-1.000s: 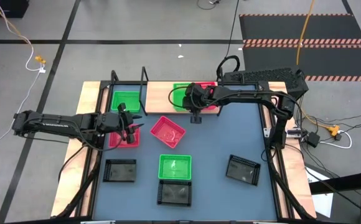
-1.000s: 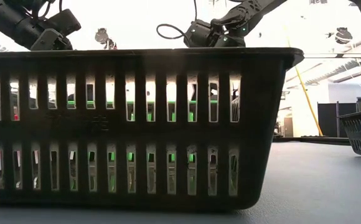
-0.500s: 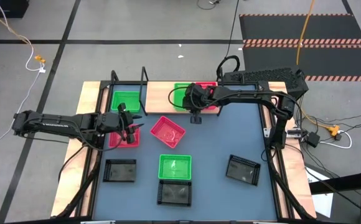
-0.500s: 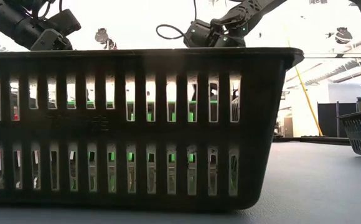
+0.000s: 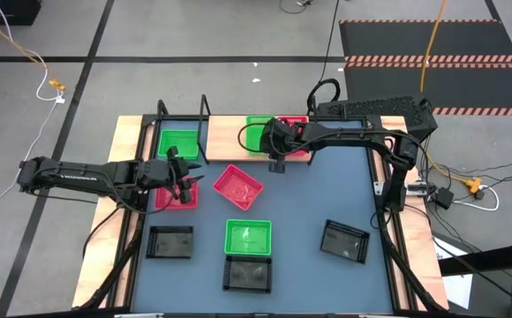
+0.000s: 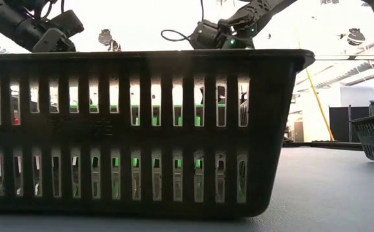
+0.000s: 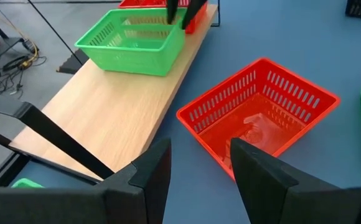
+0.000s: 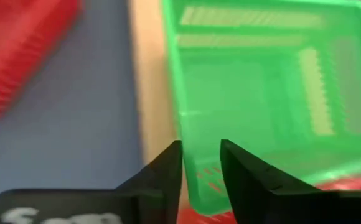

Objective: Stack baskets on shelf by color
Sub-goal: Put the top right green bin on the shelf, then put the top right black bin on the shelf

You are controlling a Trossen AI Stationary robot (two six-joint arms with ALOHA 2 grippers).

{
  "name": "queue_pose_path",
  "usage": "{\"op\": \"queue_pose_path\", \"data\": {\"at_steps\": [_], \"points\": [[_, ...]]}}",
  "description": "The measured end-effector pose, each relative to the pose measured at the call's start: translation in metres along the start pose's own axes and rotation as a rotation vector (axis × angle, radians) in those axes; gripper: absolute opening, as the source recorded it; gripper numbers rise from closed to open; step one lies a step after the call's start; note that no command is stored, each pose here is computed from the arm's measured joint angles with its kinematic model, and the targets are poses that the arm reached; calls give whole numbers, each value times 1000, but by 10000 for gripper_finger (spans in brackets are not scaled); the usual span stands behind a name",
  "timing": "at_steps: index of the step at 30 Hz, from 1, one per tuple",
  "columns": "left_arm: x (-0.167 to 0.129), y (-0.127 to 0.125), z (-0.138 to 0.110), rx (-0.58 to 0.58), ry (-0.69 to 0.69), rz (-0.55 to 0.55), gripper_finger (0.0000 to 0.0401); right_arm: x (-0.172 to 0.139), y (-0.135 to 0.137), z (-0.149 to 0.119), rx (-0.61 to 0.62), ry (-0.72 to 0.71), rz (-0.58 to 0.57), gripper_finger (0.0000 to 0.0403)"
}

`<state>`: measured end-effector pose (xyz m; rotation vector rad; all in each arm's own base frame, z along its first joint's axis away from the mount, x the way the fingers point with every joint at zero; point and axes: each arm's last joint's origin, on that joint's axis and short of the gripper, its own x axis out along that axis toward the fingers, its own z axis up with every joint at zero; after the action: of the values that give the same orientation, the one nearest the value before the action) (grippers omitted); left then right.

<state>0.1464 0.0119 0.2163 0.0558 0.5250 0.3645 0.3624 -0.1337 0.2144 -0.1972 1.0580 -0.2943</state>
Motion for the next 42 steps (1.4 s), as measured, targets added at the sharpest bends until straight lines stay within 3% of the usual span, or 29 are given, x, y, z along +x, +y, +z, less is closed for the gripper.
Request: {"op": "queue_pose_path", "data": {"at_steps": [5,10,15,17,20,23,26,29,32,37,40,42], "points": [[0,1,0,-3,-1,35,168,-16,6,9,2,-58,-52,145],[-3,10,1,-10,-23,317,168,-51,18,19,51,-160,-22,157],[-10,12,11,-42,-55,337,168,-89,27,22,15,-247,23,157],[-13,13,17,-30,-56,336,168,-102,30,16,6,-210,46,157],[-25,17,38,-30,-91,334,168,-122,37,-7,52,-40,144,155],[-37,20,57,-64,-145,320,168,-141,47,-25,201,115,197,142],[-41,21,65,-56,-189,307,168,-160,64,-28,300,114,240,126],[-40,22,68,-38,-217,314,168,-172,84,-15,268,-66,305,113],[-35,21,68,-14,-200,324,168,-162,113,-7,126,-284,359,108],[-22,14,59,-37,-91,222,168,-117,187,-32,-163,-632,426,115],[-17,6,55,-132,-54,137,168,-101,223,-59,-146,-786,445,120],[-14,-2,53,-166,-26,72,168,-104,237,-69,-112,-833,387,120]]}}
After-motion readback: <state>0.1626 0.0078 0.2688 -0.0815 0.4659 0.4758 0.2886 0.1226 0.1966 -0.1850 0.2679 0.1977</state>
